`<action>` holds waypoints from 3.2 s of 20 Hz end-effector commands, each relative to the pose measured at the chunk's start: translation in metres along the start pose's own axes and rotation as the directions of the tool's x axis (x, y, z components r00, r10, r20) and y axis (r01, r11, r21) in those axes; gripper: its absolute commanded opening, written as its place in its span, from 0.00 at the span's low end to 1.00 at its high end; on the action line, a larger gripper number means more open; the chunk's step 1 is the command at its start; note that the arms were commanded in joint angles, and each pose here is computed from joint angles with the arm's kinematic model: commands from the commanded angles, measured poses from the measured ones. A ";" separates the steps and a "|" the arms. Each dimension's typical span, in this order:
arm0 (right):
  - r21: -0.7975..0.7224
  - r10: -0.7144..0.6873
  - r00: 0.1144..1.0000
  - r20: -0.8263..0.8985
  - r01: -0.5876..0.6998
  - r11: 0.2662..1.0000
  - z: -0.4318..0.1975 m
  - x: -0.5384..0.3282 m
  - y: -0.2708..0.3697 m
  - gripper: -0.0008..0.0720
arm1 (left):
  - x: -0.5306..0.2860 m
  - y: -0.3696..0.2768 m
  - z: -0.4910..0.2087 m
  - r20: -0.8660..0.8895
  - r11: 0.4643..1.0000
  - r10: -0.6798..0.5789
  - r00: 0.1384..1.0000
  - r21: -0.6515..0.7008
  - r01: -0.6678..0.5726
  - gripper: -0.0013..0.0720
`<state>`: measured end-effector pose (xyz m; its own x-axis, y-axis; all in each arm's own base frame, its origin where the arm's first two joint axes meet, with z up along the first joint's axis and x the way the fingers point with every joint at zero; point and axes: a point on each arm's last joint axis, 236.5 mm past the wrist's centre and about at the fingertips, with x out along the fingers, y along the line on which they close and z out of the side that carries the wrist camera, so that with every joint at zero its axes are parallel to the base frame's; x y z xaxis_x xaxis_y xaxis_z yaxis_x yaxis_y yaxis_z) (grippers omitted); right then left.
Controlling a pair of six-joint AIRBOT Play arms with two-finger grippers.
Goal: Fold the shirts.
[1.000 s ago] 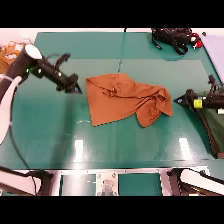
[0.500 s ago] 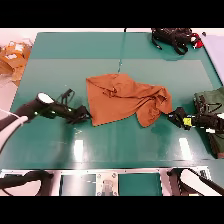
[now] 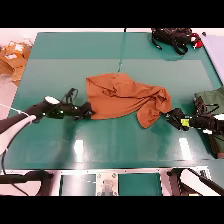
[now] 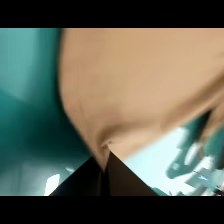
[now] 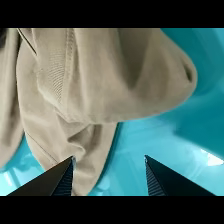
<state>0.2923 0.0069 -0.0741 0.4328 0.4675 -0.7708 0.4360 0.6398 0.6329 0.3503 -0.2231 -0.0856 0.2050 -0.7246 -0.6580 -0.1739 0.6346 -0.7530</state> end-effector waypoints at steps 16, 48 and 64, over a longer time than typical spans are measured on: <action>0.055 0.013 0.985 0.174 -0.022 0.998 0.112 0.015 0.010 0.68 | -0.116 0.054 0.040 -0.061 1.000 -0.011 0.998 -0.003 0.011 0.05; -0.487 0.418 0.892 0.171 -0.292 0.823 0.110 -0.153 0.237 0.03 | -0.258 -0.122 0.053 0.181 0.862 -0.094 0.979 0.507 -0.011 0.05; -0.674 0.646 0.221 0.730 0.385 0.630 -0.015 -0.517 0.382 0.03 | -0.490 -0.374 -0.096 0.616 0.310 -0.477 0.627 0.786 -0.535 0.05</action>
<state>0.2323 0.0255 0.5568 0.9558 0.1292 0.2641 -0.1562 0.9842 0.0836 0.2250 -0.1400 0.5073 0.7646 -0.6398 -0.0781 0.6444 0.7607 0.0773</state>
